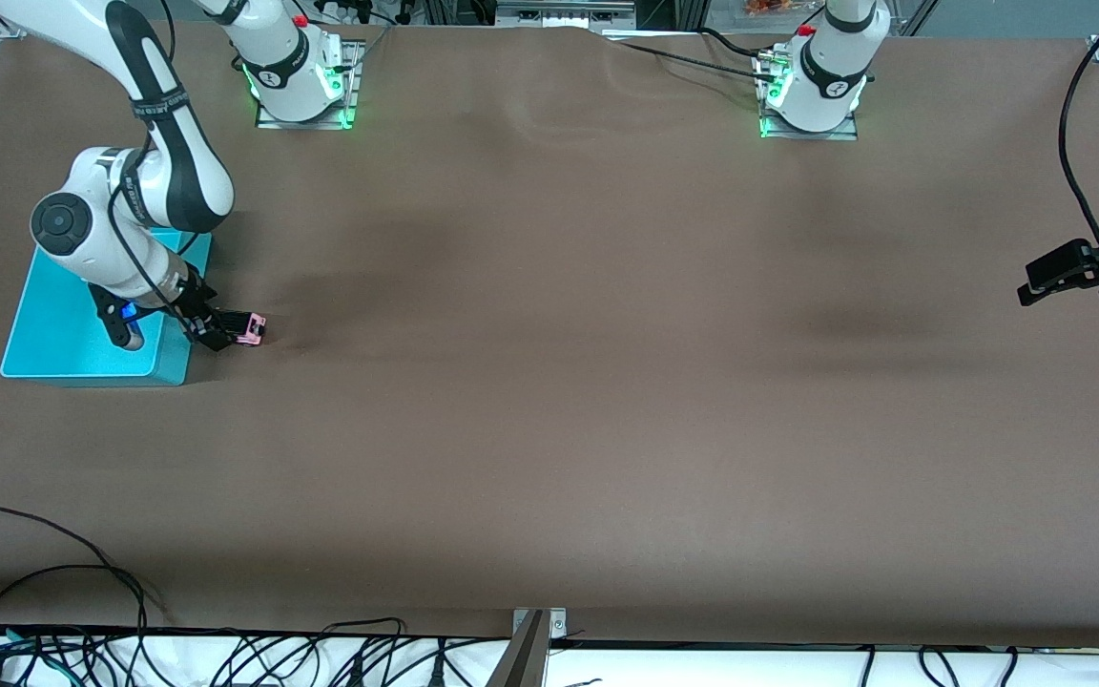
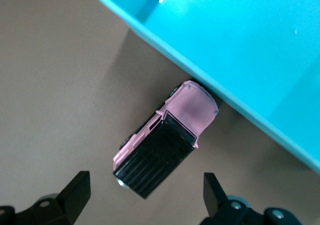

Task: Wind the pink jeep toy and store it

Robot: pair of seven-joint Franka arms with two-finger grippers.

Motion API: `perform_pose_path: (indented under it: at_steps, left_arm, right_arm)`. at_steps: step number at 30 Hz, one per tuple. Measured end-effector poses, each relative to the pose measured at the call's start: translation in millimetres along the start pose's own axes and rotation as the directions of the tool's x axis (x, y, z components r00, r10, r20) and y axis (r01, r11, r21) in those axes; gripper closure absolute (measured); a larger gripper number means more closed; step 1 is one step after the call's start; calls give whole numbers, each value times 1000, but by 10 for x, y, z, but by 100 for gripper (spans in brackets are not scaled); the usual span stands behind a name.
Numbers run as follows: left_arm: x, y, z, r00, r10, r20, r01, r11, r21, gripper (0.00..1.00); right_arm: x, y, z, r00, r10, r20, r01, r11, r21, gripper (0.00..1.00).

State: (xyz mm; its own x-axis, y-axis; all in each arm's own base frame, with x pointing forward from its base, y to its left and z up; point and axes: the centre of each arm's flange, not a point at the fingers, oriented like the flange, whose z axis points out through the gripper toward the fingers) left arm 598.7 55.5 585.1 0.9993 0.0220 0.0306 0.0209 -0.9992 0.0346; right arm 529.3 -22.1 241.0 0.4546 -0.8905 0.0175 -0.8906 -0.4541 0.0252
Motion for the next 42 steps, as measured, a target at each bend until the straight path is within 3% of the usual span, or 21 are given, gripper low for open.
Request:
perform_pose_path:
  at_steps: [5,15,42]
  left_arm:
    - [0,0,0,1000,0,0,0,1000,0,0]
    - [0,0,0,1000,0,0,0,1000,0,0]
    - [2,0,6,1000,0,1,0,1000,0,0]
  right_arm:
    - [54,38,88,995,100,-1,-100,995,-3,0]
    - [151,222,348,984,179,0,-179,984,-17,0]
    - [31,160,466,984,179,3,-179,984,-9,0]
